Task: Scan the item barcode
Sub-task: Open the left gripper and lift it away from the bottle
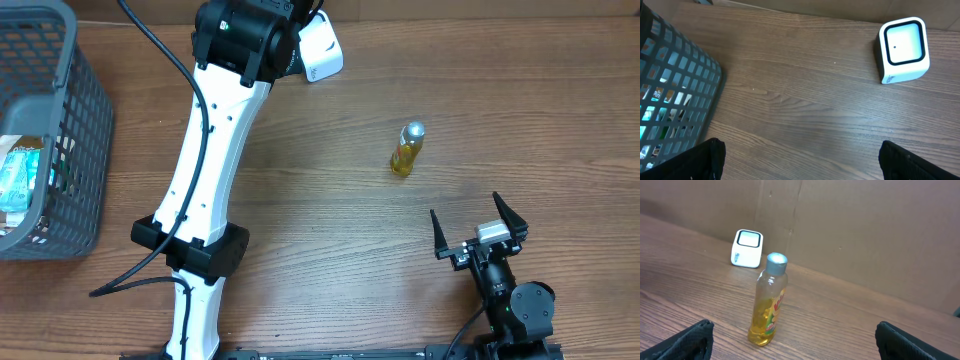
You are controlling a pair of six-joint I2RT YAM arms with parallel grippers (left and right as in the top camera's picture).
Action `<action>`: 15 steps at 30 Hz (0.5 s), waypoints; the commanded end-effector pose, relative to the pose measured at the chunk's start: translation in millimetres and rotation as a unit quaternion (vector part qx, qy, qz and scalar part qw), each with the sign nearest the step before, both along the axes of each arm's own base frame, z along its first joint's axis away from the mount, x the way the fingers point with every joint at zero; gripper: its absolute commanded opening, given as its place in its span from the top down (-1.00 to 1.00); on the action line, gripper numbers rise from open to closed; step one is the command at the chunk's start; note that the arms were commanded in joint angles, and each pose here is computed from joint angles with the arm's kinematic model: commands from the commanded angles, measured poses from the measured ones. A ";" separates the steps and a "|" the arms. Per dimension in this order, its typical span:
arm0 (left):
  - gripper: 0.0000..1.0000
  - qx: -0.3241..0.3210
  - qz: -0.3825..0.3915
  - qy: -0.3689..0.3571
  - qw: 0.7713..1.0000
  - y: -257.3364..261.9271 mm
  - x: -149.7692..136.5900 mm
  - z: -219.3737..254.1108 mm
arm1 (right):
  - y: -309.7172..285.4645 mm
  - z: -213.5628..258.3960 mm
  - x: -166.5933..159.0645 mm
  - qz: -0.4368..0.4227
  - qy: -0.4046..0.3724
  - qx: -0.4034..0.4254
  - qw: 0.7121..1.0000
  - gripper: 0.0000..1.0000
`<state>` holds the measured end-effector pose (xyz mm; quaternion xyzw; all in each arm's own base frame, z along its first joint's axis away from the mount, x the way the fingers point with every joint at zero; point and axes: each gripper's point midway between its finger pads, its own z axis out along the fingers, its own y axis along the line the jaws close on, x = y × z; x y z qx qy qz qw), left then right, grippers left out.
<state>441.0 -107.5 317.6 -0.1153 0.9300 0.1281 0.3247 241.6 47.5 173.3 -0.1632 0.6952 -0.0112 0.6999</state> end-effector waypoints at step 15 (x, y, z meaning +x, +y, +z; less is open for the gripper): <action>-0.99 -0.028 -0.008 -0.029 0.999 -7.6 8.0 10.8 | 0.7 -2.9 0.1 0.001 0.001 0.002 1.000 -1.00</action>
